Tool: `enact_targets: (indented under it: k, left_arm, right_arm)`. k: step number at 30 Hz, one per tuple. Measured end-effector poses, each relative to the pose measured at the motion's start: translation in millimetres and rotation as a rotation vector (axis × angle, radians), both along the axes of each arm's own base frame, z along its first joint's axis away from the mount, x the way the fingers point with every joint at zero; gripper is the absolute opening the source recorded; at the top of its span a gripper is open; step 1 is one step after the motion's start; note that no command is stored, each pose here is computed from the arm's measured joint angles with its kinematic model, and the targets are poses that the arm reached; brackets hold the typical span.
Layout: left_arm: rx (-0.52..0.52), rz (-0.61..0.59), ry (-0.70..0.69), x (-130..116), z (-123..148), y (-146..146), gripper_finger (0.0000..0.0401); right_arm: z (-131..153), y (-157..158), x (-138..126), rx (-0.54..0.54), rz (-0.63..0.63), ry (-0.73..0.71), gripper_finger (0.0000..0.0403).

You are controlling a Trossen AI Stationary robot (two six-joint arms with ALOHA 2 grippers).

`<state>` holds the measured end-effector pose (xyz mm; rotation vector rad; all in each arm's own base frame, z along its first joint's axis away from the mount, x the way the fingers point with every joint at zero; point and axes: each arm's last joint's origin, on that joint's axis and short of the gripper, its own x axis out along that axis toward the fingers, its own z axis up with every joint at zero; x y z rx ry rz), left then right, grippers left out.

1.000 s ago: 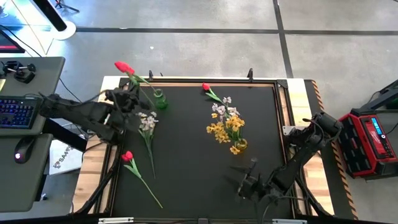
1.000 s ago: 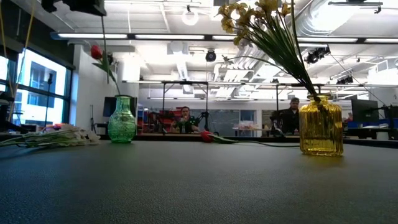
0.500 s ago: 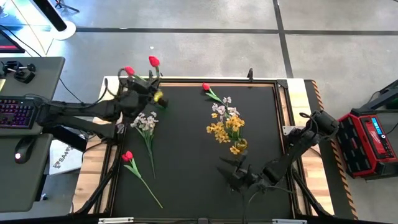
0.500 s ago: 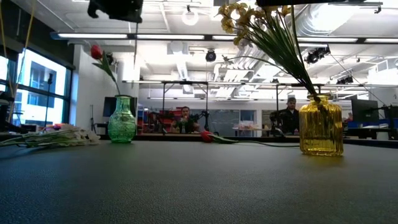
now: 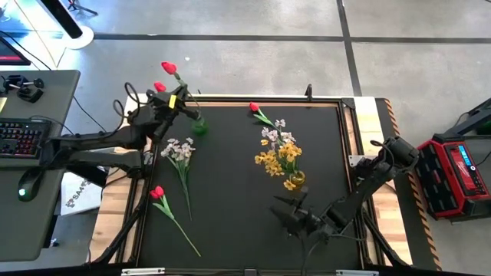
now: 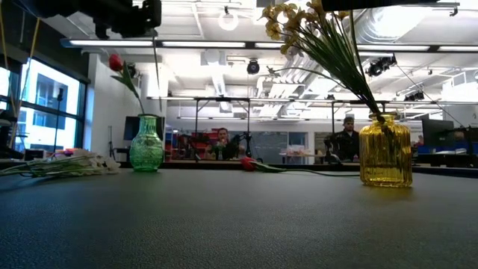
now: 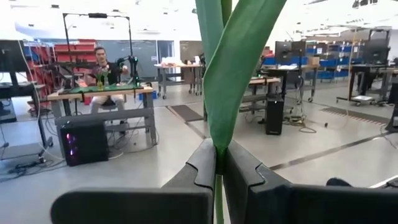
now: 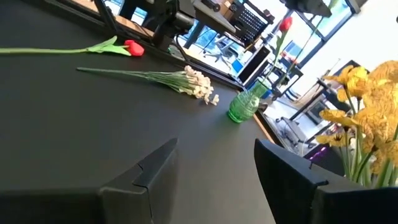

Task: Sort flowers into vase by color
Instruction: Put the bottom right red tulip in the green vase

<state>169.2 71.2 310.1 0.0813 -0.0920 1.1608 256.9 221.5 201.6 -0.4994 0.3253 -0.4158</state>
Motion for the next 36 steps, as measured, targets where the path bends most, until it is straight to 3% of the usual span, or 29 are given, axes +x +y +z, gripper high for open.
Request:
enact_targets:
  k: [14,25,30,36]
  left_arm:
    - [-0.119,0.072,0.117,-1.0,-1.7,0.9,0.0000]
    - [-0.188,0.106,0.092,-2.0,-21.4,7.7,0.0007]
    - [-0.215,0.116,0.091,-3.1,-24.9,8.9,0.0029]
    - [-0.239,0.050,0.108,-1.7,-26.0,8.1,0.0091]
  right_arm:
    - [0.2,0.1,0.1,0.026,-0.006,-0.015,0.0195]
    - [0.1,0.1,0.1,0.023,-0.005,-0.013,0.0195]
    - [0.1,0.1,0.1,0.017,-0.002,-0.009,0.0195]
    - [0.0,0.1,0.1,0.016,0.000,-0.006,0.0195]
